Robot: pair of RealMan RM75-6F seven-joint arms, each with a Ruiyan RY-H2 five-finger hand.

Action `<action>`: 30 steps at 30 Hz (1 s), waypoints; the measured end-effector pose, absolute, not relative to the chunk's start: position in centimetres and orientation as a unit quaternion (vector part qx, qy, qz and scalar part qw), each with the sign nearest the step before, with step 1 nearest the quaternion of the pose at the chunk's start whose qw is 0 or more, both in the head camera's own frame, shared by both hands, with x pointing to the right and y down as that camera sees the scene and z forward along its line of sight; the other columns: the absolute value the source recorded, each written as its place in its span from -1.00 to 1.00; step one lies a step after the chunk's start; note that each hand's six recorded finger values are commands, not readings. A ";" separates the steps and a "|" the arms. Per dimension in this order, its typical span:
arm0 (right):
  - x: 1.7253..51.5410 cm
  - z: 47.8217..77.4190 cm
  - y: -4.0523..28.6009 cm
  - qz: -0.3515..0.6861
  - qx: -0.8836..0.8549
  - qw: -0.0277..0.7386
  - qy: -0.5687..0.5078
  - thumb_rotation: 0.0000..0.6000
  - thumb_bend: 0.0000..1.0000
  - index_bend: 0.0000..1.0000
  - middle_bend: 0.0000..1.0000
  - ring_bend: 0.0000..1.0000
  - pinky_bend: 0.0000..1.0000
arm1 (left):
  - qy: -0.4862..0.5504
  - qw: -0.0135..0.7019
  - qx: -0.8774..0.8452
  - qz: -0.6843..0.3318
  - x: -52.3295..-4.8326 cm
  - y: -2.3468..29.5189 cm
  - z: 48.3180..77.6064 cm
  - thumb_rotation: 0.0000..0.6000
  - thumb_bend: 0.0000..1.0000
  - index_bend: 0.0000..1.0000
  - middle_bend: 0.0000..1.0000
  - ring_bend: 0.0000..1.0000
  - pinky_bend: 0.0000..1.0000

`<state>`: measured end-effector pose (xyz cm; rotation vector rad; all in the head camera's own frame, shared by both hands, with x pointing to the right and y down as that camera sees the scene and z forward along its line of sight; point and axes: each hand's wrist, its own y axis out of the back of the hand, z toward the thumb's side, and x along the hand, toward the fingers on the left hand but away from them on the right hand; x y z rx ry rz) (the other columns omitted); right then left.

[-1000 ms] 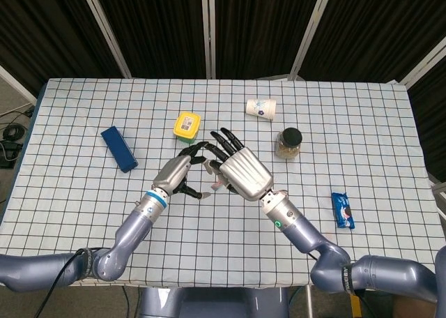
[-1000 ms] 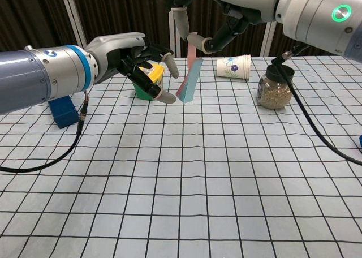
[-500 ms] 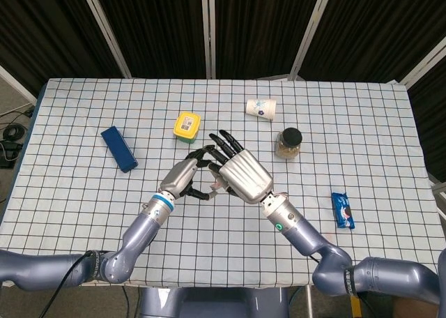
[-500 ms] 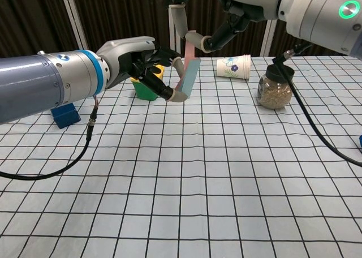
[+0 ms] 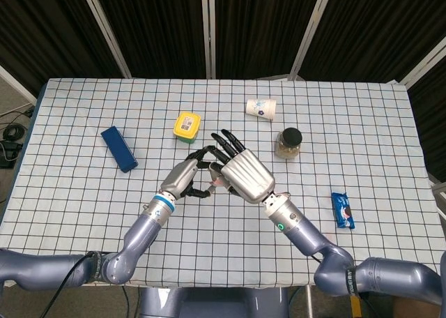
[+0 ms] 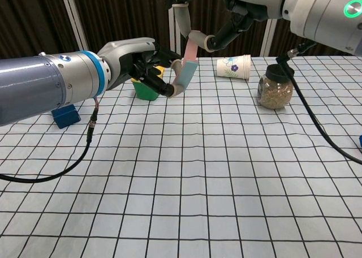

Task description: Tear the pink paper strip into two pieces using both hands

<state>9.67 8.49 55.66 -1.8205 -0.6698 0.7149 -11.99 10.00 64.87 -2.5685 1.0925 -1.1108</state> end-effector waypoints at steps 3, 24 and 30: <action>9.7 55.6 8.5 0.297 -0.756 0.512 -0.278 1.00 -0.12 0.39 -0.57 -1.00 -1.00 | 0.364 0.066 -0.852 -0.371 -12.0 10.1 65.0 1.00 -0.04 0.39 -1.00 -1.00 -1.00; 11.8 55.2 7.7 0.303 -0.744 0.521 -0.289 1.00 -0.12 0.39 -0.57 -1.00 -1.00 | 0.373 0.057 -0.840 -0.390 -13.7 10.1 65.9 1.00 -0.02 0.57 -1.00 -1.00 -1.00; 13.2 55.0 7.1 0.313 -0.733 0.530 -0.291 1.00 -0.12 0.39 -0.57 -1.00 -1.00 | 0.378 0.057 -0.832 -0.402 -15.3 10.0 66.7 1.00 -0.02 0.57 -1.00 -1.00 -1.00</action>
